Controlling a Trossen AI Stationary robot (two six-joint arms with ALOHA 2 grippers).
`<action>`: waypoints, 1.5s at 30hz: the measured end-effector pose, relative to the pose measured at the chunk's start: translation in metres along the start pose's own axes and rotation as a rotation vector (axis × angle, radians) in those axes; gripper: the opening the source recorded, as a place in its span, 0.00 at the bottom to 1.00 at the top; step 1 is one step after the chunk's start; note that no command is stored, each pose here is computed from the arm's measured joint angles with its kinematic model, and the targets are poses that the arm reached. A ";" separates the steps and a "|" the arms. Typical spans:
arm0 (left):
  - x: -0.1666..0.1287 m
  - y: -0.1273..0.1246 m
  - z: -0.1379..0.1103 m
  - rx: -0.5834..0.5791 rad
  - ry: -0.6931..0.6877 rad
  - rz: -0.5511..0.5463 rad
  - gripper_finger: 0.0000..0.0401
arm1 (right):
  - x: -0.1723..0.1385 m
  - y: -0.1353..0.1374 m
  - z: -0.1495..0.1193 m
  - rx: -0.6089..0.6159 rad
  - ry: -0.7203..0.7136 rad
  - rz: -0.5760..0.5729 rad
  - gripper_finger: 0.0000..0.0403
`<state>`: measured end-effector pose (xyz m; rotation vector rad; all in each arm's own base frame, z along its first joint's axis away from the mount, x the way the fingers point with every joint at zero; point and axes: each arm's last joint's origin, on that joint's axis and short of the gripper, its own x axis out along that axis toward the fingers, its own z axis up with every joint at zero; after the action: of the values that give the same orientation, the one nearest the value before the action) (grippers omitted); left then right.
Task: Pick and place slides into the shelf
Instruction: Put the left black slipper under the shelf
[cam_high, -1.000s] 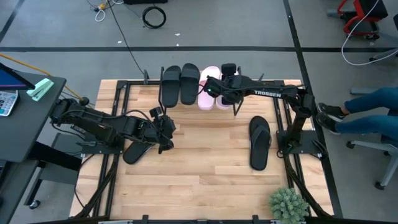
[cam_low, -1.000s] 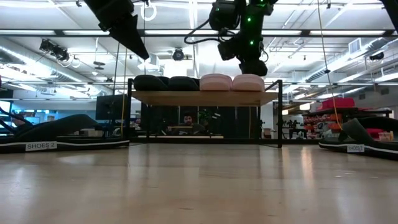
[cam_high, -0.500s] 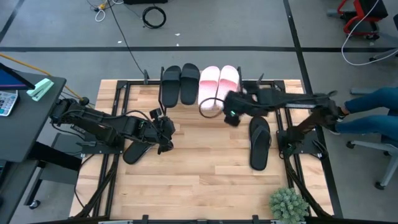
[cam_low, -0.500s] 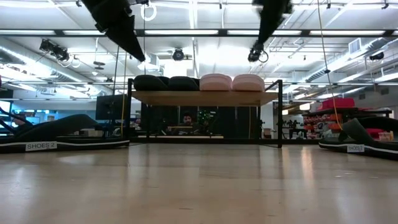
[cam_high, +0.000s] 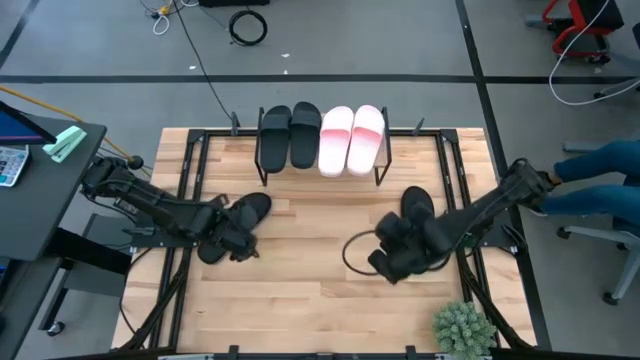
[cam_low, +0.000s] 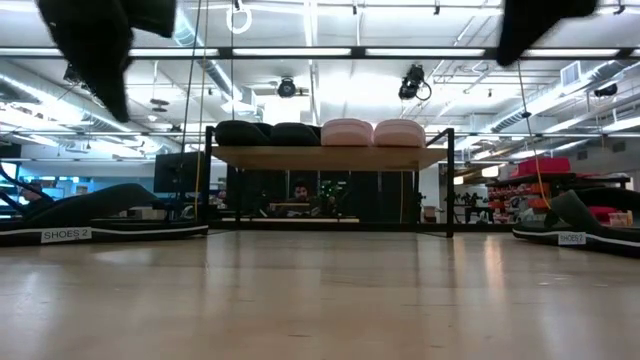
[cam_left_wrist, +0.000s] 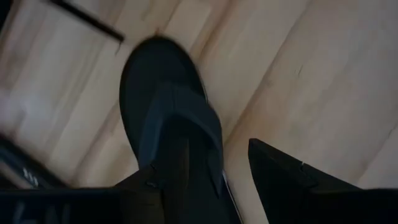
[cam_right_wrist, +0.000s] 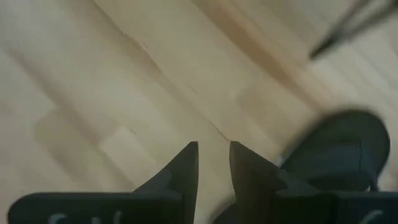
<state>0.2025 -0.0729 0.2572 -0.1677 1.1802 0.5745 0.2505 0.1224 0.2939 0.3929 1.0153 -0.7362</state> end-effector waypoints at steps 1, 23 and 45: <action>-0.002 -0.002 -0.004 -0.020 0.005 0.003 0.43 | 0.008 0.000 -0.009 0.016 0.011 -0.028 0.24; 0.063 -0.009 -0.065 -0.188 -0.097 0.056 0.43 | 0.043 -0.017 -0.065 0.178 -0.103 -0.172 0.24; 0.098 0.001 -0.064 -0.262 -0.156 0.027 0.35 | 0.043 -0.017 -0.064 0.139 -0.109 -0.172 0.24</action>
<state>0.1744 -0.0664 0.1439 -0.3248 0.9547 0.7521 0.2125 0.1343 0.2255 0.3839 0.9049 -0.9768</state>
